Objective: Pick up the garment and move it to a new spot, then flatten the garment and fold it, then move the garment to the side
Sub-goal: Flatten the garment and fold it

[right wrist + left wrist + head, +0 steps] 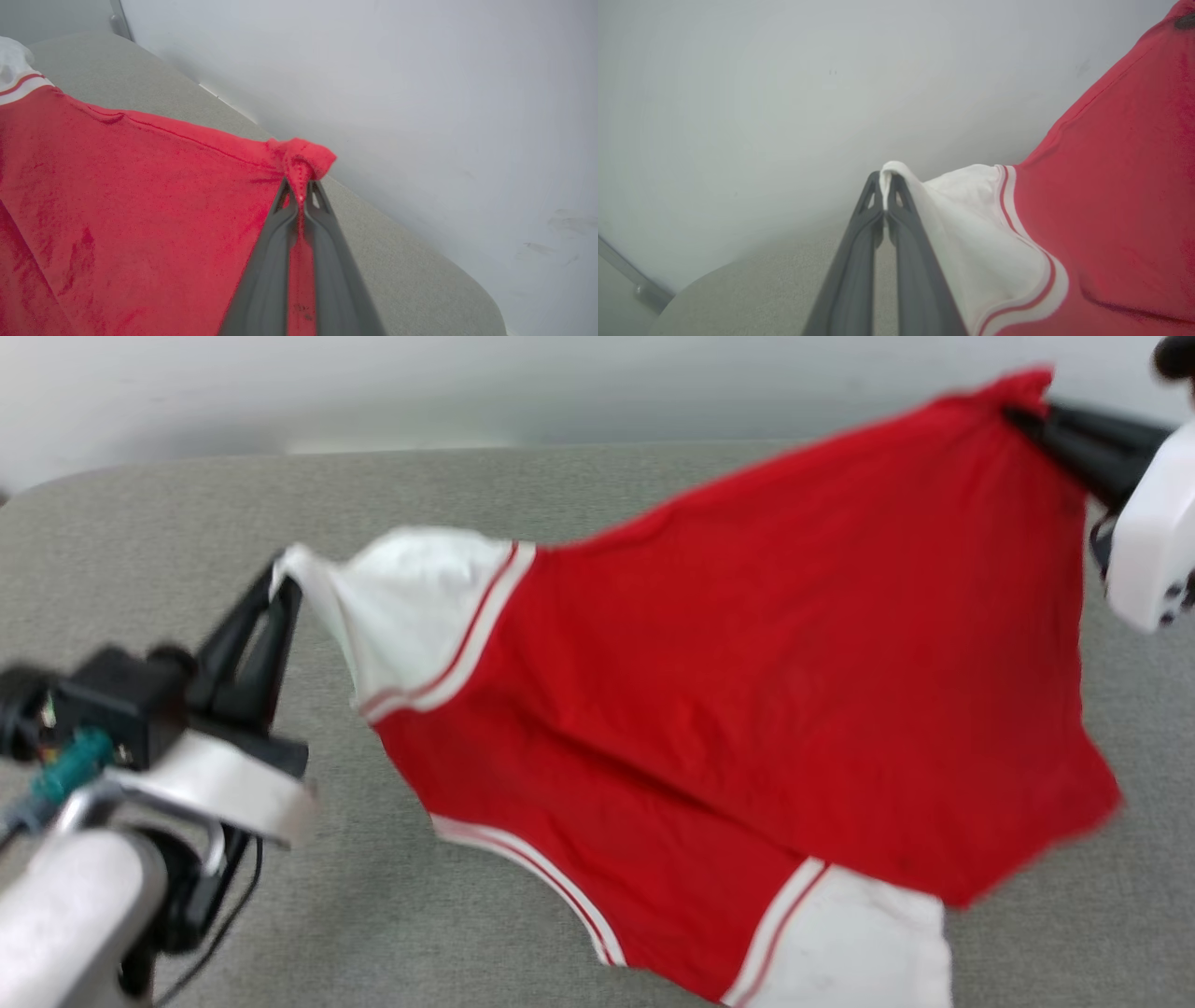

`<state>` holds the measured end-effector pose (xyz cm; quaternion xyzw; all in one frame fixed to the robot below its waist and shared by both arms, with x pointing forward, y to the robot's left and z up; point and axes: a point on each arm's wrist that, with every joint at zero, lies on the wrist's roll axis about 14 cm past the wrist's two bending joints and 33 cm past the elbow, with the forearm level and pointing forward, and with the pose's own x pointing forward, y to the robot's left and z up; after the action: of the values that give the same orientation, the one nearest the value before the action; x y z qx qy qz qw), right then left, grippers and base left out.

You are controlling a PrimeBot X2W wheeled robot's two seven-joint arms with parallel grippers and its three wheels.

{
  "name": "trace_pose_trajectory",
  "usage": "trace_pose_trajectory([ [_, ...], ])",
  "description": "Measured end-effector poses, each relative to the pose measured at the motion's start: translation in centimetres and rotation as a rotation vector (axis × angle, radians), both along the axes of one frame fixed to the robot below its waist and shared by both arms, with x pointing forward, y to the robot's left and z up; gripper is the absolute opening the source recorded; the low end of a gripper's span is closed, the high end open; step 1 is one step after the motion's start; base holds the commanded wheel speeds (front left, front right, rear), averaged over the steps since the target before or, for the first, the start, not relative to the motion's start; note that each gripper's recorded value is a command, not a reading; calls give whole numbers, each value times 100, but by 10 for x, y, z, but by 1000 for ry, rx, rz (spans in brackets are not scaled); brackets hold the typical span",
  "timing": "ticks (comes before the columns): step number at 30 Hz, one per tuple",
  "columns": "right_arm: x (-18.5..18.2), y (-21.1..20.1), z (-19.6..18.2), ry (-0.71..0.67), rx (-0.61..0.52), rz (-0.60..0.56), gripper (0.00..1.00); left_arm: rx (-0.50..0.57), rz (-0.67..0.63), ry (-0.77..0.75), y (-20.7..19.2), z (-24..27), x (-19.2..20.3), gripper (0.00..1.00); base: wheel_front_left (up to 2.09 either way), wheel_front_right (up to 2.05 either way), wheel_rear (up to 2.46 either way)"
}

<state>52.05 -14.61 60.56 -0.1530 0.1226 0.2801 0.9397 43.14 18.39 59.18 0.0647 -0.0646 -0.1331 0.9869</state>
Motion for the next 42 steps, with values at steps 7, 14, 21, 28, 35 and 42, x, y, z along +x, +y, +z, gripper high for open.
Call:
trace_pose_trajectory([
  [7, 25, -10, 45, -172, 61, -63, 0, 27, -114, -163, -31, 71, 53, 0, 0, 0, 0],
  [14, 62, -11, 74, -286, 70, -110, 0, 101, -188, -262, -54, 117, 108, 0, 0, 0, 0],
  [21, 110, -11, 104, -381, 65, -165, 0, 129, -204, -343, -67, 155, 162, 0, 0, 0, 0],
  [28, 152, -9, 138, -489, 56, -209, 0, 133, -171, -436, -66, 199, 205, 0, 0, 0, 0],
  [35, 181, -7, 159, -568, 49, -234, 0, 118, -128, -520, -60, 238, 231, 0, 0, 0, 0],
  [42, 205, 3, 133, -538, 50, -225, 0, 128, -131, -502, -64, 223, 254, 0, 0, 0, 0],
])
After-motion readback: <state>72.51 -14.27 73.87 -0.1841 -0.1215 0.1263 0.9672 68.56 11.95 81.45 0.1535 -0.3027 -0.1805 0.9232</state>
